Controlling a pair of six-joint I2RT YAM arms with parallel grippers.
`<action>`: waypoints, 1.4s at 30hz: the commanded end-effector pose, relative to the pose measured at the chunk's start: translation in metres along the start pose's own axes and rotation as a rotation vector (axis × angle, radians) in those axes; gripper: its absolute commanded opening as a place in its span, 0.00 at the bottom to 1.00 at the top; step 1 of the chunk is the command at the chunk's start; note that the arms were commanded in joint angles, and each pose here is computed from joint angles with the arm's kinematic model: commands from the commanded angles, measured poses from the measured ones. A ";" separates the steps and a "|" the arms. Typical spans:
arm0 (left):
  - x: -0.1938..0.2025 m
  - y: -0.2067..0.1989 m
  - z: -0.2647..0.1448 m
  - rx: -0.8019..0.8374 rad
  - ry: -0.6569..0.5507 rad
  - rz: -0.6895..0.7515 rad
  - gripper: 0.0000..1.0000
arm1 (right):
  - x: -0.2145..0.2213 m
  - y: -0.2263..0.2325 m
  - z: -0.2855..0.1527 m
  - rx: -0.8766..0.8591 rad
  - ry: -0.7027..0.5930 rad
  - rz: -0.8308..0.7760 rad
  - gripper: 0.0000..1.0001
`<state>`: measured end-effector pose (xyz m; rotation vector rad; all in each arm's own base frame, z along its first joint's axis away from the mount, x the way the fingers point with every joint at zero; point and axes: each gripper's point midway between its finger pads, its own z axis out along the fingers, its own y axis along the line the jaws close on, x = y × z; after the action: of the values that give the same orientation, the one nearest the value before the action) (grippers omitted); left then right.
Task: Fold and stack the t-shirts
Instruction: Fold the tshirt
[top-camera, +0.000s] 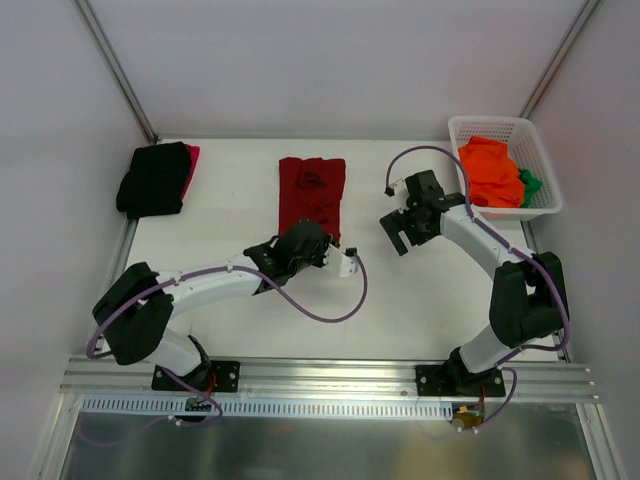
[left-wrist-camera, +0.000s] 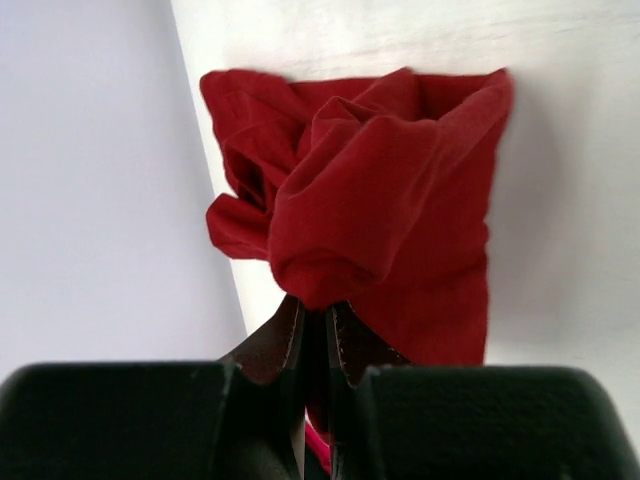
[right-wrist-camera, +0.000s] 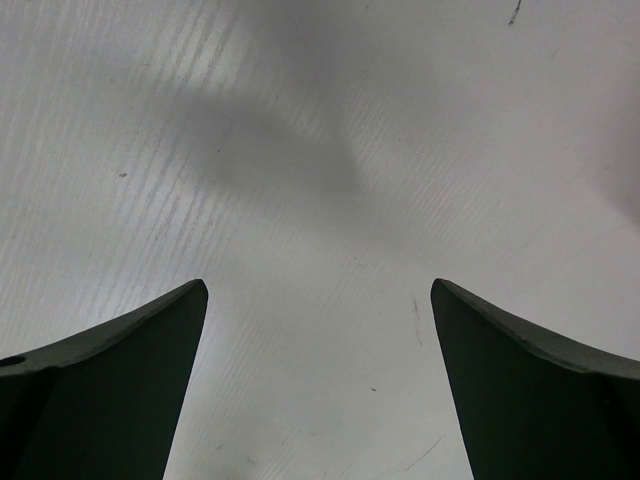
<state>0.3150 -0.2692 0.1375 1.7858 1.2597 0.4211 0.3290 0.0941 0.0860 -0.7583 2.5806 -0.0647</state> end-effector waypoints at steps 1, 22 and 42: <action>0.000 0.040 0.011 -0.057 -0.030 0.023 0.00 | -0.004 -0.003 -0.005 0.002 -0.010 0.021 0.99; 0.045 0.185 0.088 -0.274 -0.026 -0.003 0.00 | -0.001 -0.006 -0.003 0.001 -0.001 0.027 0.99; 0.100 0.181 0.166 -0.188 0.028 -0.059 0.00 | 0.000 -0.006 -0.004 -0.020 -0.003 0.050 0.99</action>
<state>0.5658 -0.2718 0.1570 1.6154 1.2850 0.5209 0.3298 0.0871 0.0853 -0.7263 2.5959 -0.0463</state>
